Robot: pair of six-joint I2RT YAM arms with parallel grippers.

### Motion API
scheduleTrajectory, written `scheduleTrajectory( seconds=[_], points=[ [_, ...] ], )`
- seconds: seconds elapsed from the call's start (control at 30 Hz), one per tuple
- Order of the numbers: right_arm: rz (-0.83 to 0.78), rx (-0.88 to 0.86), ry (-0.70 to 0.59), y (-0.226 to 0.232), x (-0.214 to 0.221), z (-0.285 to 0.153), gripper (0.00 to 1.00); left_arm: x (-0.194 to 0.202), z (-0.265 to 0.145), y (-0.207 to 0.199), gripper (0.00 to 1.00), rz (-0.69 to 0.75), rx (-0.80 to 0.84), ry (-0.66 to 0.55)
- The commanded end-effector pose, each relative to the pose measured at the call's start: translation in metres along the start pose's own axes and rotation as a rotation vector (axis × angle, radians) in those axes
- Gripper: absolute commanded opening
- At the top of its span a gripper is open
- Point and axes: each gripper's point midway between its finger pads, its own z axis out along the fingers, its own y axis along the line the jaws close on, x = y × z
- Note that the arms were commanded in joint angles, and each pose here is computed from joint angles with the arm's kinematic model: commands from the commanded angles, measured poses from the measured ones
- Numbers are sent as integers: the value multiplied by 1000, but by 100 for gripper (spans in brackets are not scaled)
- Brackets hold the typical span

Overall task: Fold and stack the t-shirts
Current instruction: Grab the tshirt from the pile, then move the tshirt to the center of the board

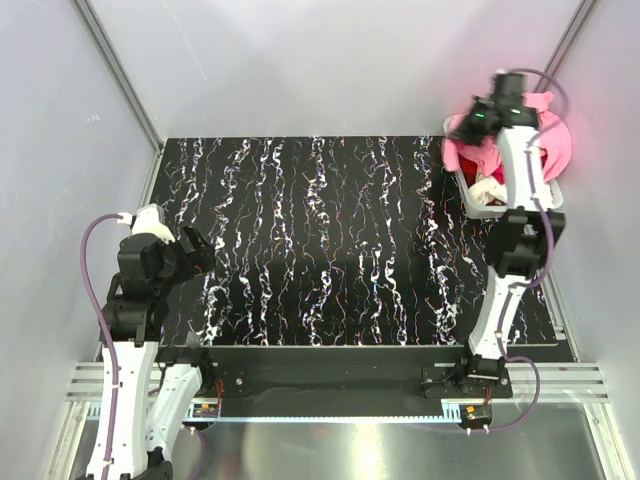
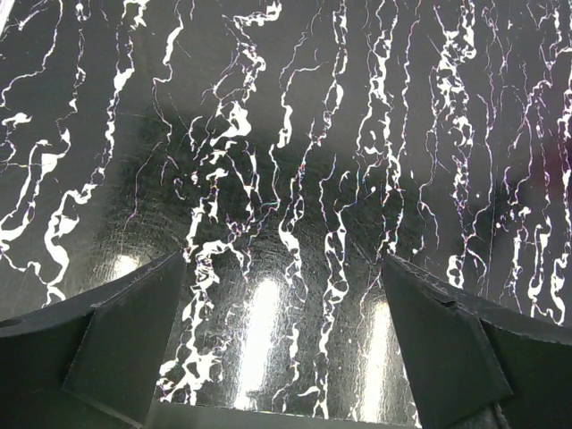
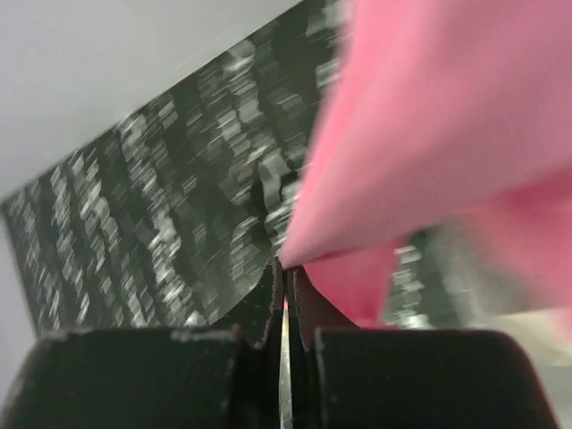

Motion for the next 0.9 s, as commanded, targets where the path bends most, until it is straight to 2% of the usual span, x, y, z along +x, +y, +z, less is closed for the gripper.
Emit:
scheduleTrajectory(
  seconds=[0.0, 0.07, 0.1, 0.13, 0.17, 0.23, 0.27, 0.3, 0.33, 0.37, 0.5, 0.67, 0.7, 0.77, 0.8, 0.87],
  points=[
    [-207, -335, -25, 175, 37, -85, 0, -16, -1, 0, 99, -5, -4, -76],
    [-264, -449, 53, 233, 82, -102, 0, -17, -2, 1, 99, -7, -7, -82],
    [-278, -536, 16, 264, 79, -131, 0, -17, -2, 1, 99, -7, -9, -86],
    [-289, -590, 38, 284, 92, -136, 0, -18, -2, 1, 99, -7, -9, -91],
    [-321, -703, 74, 315, 114, -160, 0, -16, -2, 3, 99, -8, -15, -88],
    [-319, -874, 54, 352, 118, -211, 0, -18, -3, 3, 99, -10, -18, -94],
    [-348, -1016, 34, 377, 123, -244, 0, -18, -3, 3, 99, -10, -19, -96],
    [-323, -1046, 60, 383, 129, -248, 0, -18, -2, 3, 99, -11, -21, -93],
    [-327, -1100, 9, 387, 120, -280, 0, -18, -2, 4, 99, -11, -22, -94],
    [-320, -1132, -46, 392, 110, -293, 0, -18, -2, 4, 99, -12, -24, -94],
    [-348, -1145, -123, 389, 97, -322, 0, -17, -1, 5, 99, -14, -29, -88],
    [-352, -1078, -109, 378, 100, -314, 0, -18, -1, 5, 99, -14, -31, -90],
    [-349, -1033, -73, 371, 108, -294, 0, -17, -1, 5, 99, -14, -29, -90],
    [-336, -1049, -84, 367, 110, -305, 0, -18, -2, 4, 99, -10, -22, -95],
    [-308, -1006, -10, 360, 126, -280, 0, -18, -2, 2, 99, -9, -10, -93],
    [-306, -1025, 12, 363, 142, -284, 0, -18, -3, 0, 99, -2, 2, -96]
  ],
)
